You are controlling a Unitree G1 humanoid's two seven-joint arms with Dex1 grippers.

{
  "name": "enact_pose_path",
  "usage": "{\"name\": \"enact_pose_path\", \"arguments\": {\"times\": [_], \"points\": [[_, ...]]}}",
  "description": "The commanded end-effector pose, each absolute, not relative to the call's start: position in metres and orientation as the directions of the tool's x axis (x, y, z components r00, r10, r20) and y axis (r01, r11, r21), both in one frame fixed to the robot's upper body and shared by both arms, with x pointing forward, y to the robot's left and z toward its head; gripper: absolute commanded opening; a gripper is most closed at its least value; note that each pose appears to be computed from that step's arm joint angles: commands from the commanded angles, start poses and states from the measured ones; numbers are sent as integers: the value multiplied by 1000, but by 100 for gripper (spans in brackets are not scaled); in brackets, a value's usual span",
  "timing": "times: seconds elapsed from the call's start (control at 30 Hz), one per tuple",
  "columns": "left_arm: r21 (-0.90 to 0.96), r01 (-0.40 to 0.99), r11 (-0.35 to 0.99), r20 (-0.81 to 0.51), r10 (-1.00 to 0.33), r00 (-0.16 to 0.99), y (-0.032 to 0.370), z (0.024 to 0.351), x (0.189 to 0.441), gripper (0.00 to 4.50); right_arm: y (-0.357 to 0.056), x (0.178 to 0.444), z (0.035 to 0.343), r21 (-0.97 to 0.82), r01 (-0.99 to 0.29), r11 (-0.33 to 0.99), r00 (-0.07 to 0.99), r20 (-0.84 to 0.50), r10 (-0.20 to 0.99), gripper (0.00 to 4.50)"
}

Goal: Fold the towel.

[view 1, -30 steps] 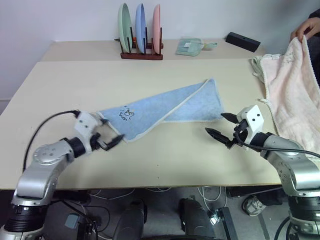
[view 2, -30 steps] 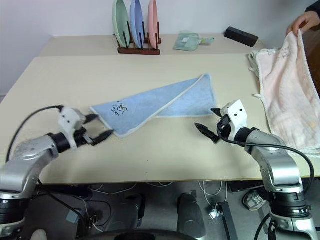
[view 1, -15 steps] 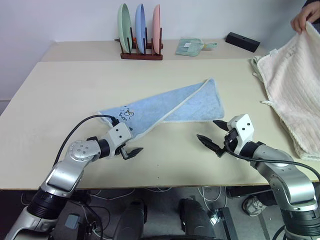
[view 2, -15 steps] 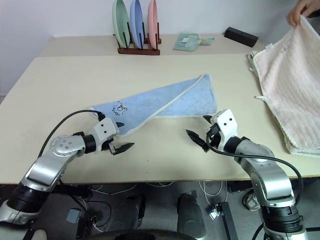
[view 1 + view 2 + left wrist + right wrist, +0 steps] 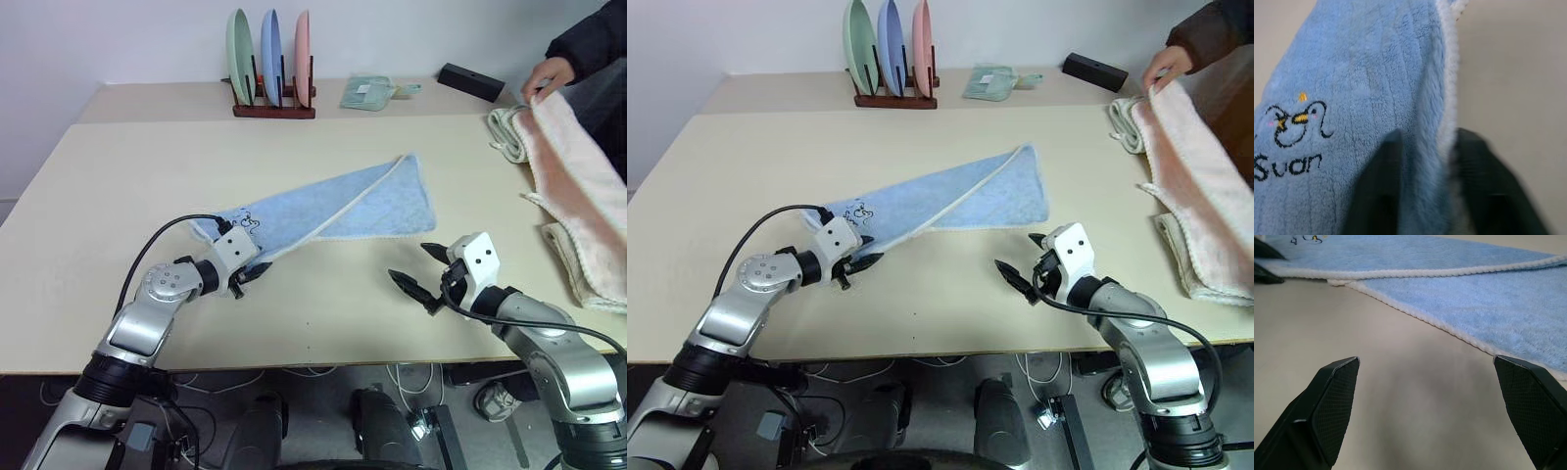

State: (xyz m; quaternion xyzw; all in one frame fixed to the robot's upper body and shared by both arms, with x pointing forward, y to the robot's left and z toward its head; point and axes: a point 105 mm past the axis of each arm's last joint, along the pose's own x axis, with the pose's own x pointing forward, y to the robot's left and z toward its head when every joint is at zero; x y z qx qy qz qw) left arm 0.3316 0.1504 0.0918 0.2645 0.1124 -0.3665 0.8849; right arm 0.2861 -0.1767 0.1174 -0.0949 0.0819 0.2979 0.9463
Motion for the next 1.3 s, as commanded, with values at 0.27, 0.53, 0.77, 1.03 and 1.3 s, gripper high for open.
{"name": "enact_pose_path", "arguments": {"times": [0.27,0.53,0.77,1.03,1.3], "points": [[451,695,560,-329,-619,713,171,120,315,5,-180,297,141,-261,-548,794,836,-142,530,450],[451,713,536,-463,-543,701,233,108,276,5,-204,350,171,-671,-347,656,917,-97,386,450],[506,660,556,-447,-485,752,246,99,285,5,-186,389,164,-924,-303,235,875,-172,452,450],[512,649,563,-421,-494,761,237,91,292,5,-163,430,163,-972,-217,-90,838,-233,494,450],[512,652,560,-429,-491,758,235,84,288,5,-141,448,162,-930,-158,-333,807,-316,500,450]]}}
